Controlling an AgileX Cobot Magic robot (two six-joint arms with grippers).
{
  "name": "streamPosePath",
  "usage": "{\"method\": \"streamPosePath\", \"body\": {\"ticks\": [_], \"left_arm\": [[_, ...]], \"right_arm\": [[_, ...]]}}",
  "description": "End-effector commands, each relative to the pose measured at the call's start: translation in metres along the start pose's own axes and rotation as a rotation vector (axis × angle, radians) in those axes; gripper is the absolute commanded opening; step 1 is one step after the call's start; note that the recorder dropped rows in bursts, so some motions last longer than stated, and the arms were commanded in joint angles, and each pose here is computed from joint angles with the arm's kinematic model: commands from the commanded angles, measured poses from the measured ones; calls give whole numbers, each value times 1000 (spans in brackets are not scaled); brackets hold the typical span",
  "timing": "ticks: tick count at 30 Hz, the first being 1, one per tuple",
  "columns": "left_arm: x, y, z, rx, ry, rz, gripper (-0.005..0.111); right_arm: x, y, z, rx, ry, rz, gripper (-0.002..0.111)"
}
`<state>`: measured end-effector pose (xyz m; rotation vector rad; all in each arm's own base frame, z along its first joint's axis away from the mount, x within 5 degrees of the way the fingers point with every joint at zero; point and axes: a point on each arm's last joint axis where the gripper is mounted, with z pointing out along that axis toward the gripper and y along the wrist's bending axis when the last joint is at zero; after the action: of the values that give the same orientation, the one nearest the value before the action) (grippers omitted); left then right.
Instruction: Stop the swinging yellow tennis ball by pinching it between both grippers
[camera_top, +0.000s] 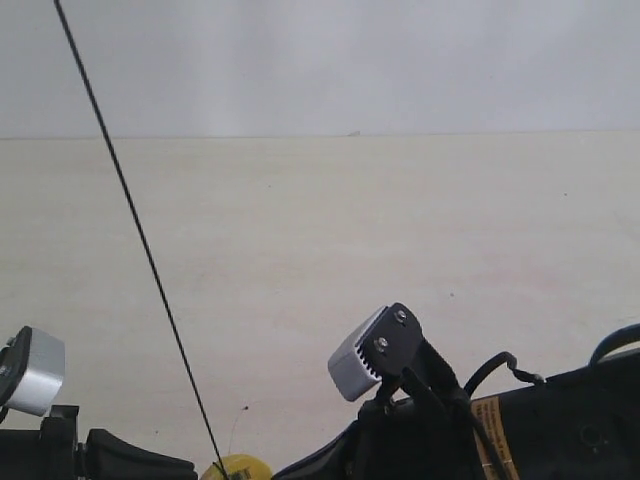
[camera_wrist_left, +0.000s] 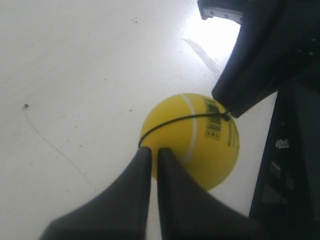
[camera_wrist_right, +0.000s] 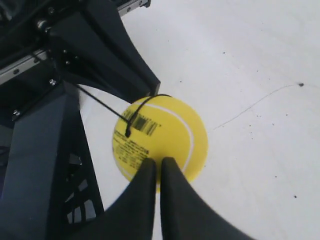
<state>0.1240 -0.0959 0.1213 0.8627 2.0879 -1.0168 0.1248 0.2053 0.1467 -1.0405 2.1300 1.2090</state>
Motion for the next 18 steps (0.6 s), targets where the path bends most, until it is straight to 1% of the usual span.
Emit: {"method": "streamPosePath", "body": {"ticks": [1, 6, 9, 15, 18], "left_arm": [[-1, -4, 0, 28, -12, 12, 5], [0, -4, 0, 33, -9, 16, 5], [0, -5, 0, 40, -3, 23, 5], [0, -6, 0, 44, -2, 23, 5], [0, -6, 0, 44, -2, 23, 5]], "right_arm": [[5, 9, 8, -37, 14, -4, 0], [6, 14, 16, -21, -7, -35, 0], [4, 12, 15, 6, -30, -30, 0], [5, 10, 16, 21, -20, -44, 0], [7, 5, 15, 77, 3, -50, 0]]}}
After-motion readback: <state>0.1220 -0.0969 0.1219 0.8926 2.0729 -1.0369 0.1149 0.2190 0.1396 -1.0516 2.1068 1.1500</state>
